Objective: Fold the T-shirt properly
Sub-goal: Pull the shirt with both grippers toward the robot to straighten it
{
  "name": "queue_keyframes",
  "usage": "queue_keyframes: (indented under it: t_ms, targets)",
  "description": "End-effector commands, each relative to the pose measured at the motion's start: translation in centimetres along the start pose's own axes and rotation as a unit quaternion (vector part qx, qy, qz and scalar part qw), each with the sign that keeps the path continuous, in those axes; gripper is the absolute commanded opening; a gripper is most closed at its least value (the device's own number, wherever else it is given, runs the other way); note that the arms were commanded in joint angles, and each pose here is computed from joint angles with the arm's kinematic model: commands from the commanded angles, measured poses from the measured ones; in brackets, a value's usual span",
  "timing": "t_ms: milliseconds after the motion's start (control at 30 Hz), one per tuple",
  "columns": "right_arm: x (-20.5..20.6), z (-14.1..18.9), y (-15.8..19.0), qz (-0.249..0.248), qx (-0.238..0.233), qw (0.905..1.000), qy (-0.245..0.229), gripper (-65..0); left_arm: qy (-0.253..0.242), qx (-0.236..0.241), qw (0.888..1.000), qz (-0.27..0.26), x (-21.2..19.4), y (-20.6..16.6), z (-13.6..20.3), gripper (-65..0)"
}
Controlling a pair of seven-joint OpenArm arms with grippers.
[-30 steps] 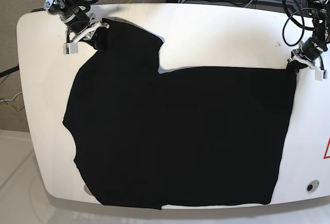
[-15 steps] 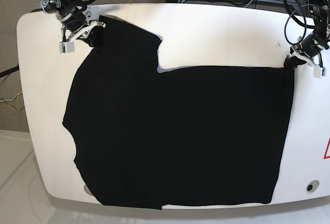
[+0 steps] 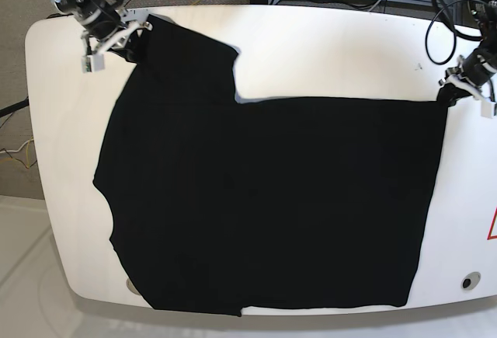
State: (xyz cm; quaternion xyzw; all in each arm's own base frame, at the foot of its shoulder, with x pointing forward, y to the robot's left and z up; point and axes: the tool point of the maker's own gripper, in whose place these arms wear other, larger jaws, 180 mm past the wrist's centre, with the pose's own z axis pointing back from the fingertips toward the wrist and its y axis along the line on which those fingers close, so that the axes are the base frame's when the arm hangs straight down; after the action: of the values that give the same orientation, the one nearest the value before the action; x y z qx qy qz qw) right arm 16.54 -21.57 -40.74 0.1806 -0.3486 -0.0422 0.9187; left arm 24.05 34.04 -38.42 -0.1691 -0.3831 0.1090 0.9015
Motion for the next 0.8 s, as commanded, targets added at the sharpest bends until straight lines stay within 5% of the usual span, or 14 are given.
queue_keyframes:
  t_ms: [0, 300, 767]
  targets:
    - [1.0, 1.0, -0.2, 0.017, -0.006, 0.9998, -0.011, -65.0, -0.015, 0.001, 1.0, -0.019, 1.5, 0.0, 1.2, -65.0]
    - [0.4, 3.9, -1.6, 0.028, -0.043, 0.9987, -0.002, -65.0, -0.014, 0.005, 0.999, -0.042, 0.6, -0.6, 4.2, -65.0]
    - [-1.3, 6.7, -3.0, -0.036, -0.045, 0.9983, -0.007, -65.0, 0.01, 0.008, 0.998, -0.06, -1.8, -0.7, 6.7, -65.0]
